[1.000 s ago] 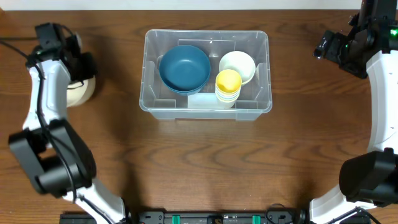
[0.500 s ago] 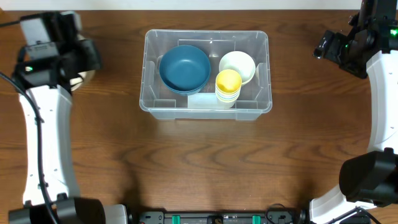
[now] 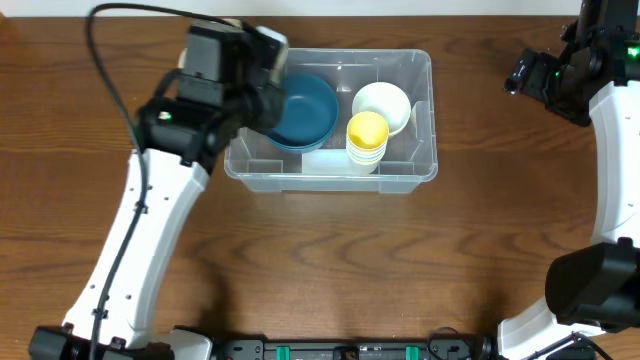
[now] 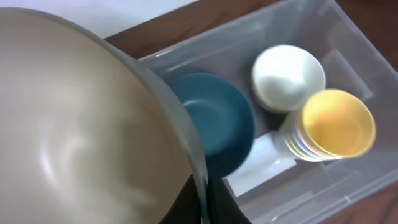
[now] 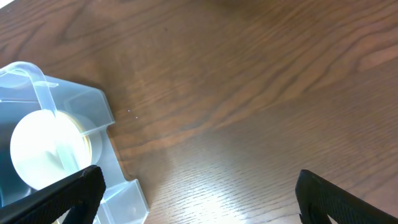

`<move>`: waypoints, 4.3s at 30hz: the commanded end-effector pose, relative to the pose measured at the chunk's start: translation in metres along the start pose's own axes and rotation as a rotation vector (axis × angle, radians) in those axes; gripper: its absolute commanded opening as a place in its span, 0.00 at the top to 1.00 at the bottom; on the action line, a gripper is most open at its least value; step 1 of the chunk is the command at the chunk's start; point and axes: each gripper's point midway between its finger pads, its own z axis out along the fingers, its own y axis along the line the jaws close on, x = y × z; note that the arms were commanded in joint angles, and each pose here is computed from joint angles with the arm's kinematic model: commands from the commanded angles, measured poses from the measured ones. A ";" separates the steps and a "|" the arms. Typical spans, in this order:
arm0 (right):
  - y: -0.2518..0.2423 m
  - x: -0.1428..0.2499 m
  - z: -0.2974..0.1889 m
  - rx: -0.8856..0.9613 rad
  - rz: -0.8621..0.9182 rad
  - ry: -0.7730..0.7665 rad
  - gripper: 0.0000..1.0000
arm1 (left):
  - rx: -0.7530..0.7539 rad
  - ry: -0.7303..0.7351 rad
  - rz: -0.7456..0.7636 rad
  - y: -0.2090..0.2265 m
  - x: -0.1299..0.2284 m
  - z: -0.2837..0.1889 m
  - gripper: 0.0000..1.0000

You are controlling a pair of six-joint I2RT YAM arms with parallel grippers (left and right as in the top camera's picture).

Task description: Pack container

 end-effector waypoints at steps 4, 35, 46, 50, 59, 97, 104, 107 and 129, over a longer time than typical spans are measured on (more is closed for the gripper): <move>0.000 -0.004 -0.009 -0.004 0.009 -0.026 0.01 | -0.009 0.062 0.111 -0.015 0.008 0.030 0.94; 0.000 -0.004 -0.009 -0.004 0.009 -0.026 0.01 | 0.030 0.158 0.162 -0.042 0.029 0.119 0.62; 0.000 -0.004 -0.009 -0.004 0.009 -0.026 0.01 | -0.055 0.144 0.067 -0.012 0.024 0.106 0.50; 0.000 -0.004 -0.009 -0.004 0.009 -0.026 0.01 | -0.087 0.102 -0.008 0.005 0.015 0.074 0.34; 0.000 -0.004 -0.009 -0.004 0.009 -0.026 0.01 | -0.129 -0.042 -0.029 0.012 0.000 -0.044 0.02; 0.000 -0.004 -0.009 -0.004 0.009 -0.026 0.01 | -0.358 -0.648 -0.252 0.019 0.108 -0.241 0.02; 0.000 -0.004 -0.009 -0.004 0.009 -0.026 0.01 | -0.247 -0.873 -0.163 0.008 0.116 -0.184 0.02; 0.000 -0.004 -0.009 -0.004 0.009 -0.026 0.01 | -0.211 -0.920 -0.130 0.006 0.119 -0.163 0.02; 0.000 -0.004 -0.009 -0.004 0.009 -0.026 0.01 | -0.257 -0.714 -0.223 0.027 0.214 -0.042 0.02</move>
